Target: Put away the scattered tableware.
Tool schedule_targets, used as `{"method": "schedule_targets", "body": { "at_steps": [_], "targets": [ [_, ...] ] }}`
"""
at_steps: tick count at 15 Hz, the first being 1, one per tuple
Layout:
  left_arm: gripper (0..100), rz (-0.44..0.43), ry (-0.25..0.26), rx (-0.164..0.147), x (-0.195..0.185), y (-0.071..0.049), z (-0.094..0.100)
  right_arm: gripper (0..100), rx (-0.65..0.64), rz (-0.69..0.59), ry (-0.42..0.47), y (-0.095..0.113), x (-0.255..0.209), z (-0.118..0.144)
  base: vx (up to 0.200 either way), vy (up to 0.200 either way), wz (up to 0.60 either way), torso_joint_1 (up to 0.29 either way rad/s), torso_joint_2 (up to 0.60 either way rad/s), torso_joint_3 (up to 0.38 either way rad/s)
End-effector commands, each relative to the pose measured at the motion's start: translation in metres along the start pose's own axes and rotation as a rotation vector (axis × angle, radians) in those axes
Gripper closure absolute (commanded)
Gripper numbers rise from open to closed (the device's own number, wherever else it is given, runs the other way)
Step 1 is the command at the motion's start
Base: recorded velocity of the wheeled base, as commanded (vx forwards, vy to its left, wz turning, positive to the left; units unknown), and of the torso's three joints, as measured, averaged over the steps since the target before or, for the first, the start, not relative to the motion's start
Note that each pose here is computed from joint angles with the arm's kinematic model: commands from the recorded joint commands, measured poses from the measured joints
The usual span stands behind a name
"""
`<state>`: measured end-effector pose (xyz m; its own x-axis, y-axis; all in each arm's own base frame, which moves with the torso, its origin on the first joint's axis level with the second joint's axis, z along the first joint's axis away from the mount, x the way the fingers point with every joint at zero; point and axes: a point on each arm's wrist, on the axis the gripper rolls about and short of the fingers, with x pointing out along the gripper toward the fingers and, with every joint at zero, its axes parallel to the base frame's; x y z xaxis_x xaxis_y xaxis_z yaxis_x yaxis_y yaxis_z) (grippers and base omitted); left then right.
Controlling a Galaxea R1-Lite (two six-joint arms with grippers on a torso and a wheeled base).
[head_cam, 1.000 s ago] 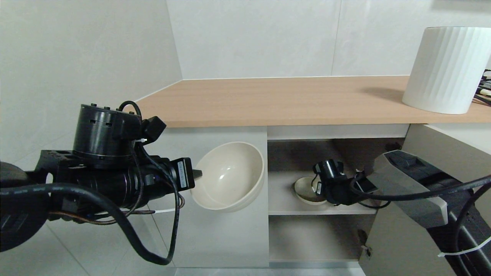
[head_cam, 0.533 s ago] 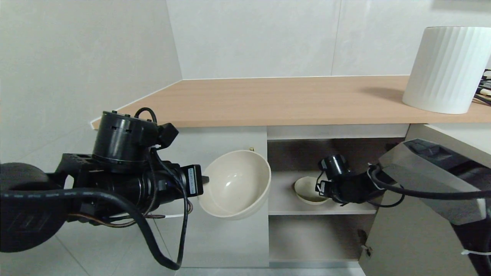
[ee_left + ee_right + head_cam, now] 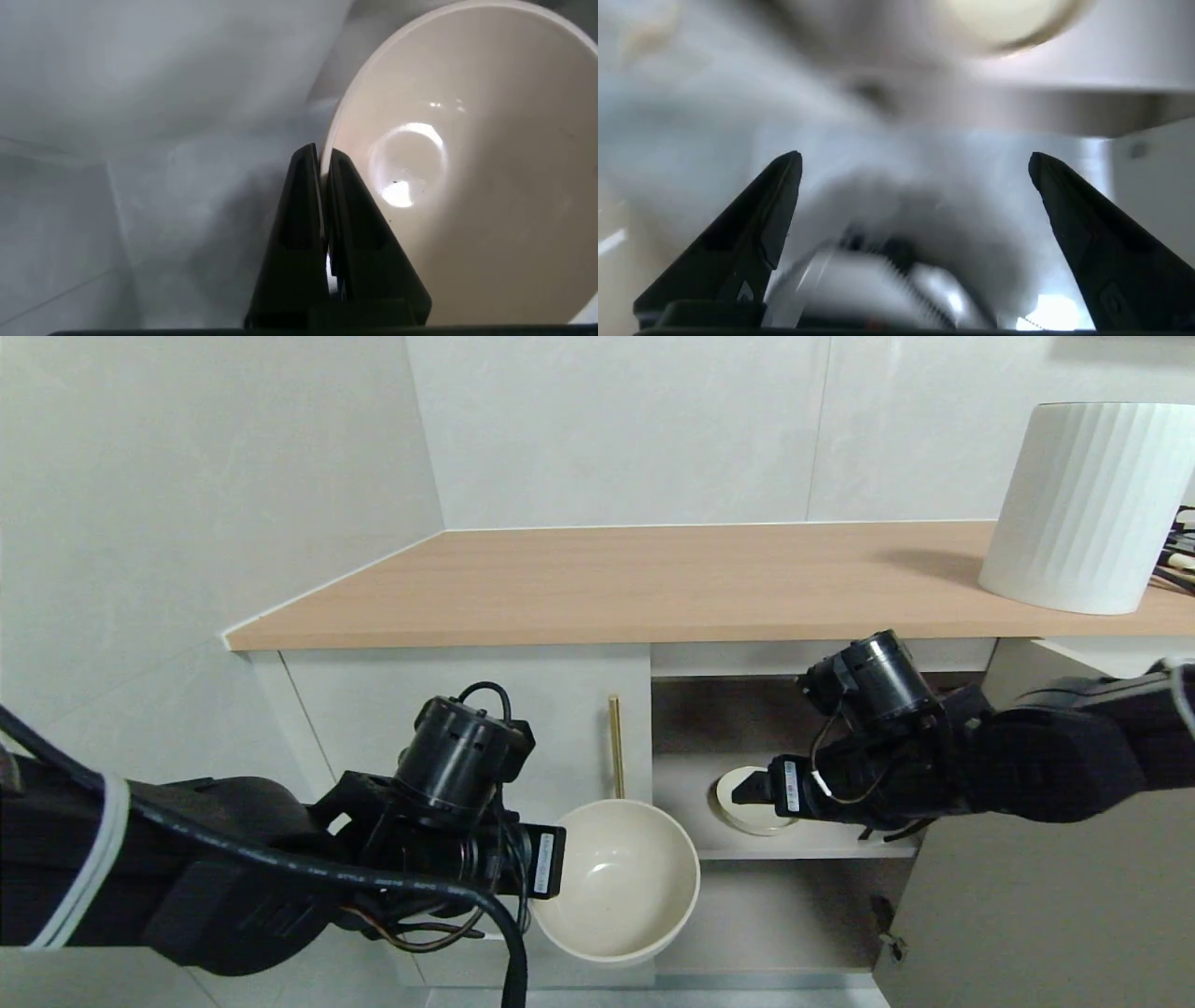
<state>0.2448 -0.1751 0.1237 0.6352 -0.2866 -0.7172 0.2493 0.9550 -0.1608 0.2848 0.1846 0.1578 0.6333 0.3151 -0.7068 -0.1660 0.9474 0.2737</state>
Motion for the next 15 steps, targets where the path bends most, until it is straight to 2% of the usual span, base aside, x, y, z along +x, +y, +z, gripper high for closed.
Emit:
{"method": "schedule_targets", "body": {
  "at_steps": [1,3,8,14,15],
  "targets": [
    [100,0.004,0.047,0.028,0.010,-0.006,-0.010,0,-0.063,0.118,-0.017,0.026,-0.045,-0.013,0.000,0.000,0.00,0.000,0.00,0.000],
    [100,-0.001,0.051,0.035,0.010,-0.008,-0.012,0,-0.086,0.131,0.011,0.033,-0.043,-0.021,0.000,0.000,0.00,0.000,0.00,0.000],
    [100,-0.013,0.040,0.044,0.005,-0.012,-0.012,0,-0.144,0.102,0.130,0.048,-0.004,-0.047,0.000,0.000,0.00,0.000,0.00,0.000],
    [100,-0.004,0.034,0.054,0.004,-0.015,-0.014,0,-0.153,0.082,0.161,0.050,0.011,-0.055,0.000,0.000,0.00,0.000,0.00,0.000],
    [100,-0.004,0.034,0.054,0.004,-0.015,-0.014,100,-0.153,0.082,0.170,0.052,0.013,-0.057,0.000,0.000,0.00,0.000,0.00,0.000]
  ]
}}
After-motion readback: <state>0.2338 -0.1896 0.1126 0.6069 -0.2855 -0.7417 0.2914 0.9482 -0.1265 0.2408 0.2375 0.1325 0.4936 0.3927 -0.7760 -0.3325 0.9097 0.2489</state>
